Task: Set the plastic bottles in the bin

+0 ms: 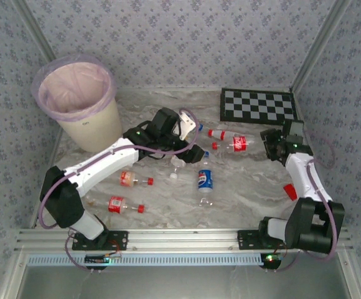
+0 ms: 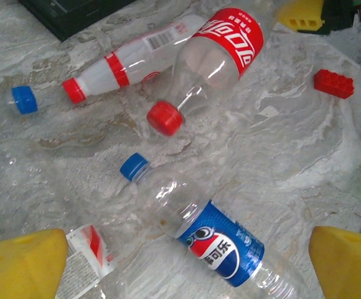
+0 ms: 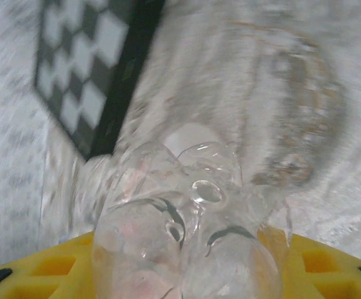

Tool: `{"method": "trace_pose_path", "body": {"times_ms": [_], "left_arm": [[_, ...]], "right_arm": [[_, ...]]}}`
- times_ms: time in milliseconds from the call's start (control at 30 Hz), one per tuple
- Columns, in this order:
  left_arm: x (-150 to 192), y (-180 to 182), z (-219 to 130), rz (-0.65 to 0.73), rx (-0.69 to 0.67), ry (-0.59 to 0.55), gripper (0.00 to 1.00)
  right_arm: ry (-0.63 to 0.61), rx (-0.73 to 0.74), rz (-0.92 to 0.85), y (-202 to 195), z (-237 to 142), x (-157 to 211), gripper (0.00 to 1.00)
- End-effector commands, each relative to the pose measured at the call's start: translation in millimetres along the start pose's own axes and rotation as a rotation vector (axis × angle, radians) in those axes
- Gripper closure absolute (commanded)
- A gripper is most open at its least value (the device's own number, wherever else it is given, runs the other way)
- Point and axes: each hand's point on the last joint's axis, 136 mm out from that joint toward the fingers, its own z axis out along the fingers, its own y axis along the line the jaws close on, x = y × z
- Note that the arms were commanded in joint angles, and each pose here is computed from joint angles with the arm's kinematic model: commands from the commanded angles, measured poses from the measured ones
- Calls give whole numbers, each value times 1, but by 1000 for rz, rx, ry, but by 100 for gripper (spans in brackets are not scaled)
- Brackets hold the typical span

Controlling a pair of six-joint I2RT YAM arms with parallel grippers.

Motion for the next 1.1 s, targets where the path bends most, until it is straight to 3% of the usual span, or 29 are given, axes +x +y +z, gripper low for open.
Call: {"method": "trace_pose_path", "body": {"times_ms": [0,133,200,333,400,500,867,967,1067], "left_arm": [[-30,-21,-14,23,87,-98,1],[-32,-24,0,-19,132,-86,1],[-30,-29,10,-59,187,-85,1],[-25,-12,23,-121,113,-79,1],[-26,-17,25,-133,147,-99,1],[-25,-30,29,-168,239,-112,1],[-4,-29,61,-264,309,-117,5],[-8,-29,65,-265,319,-129,13],[-5,-18,70,-288,254,-115,29]], "right_arm": [[101,-199,-438,45,-24,27,56],[205,-390,-680,79,-37,65,65],[233,-428,-785,91,-40,83,69],[241,-449,-990,105,-43,115,75],[243,-485,-1057,113,-45,129,76],[254,-557,-1073,123,-49,141,76],[256,-638,-1034,139,-48,149,76],[259,-632,-1020,140,-44,149,76],[256,-591,-1013,135,-38,147,76]]}}
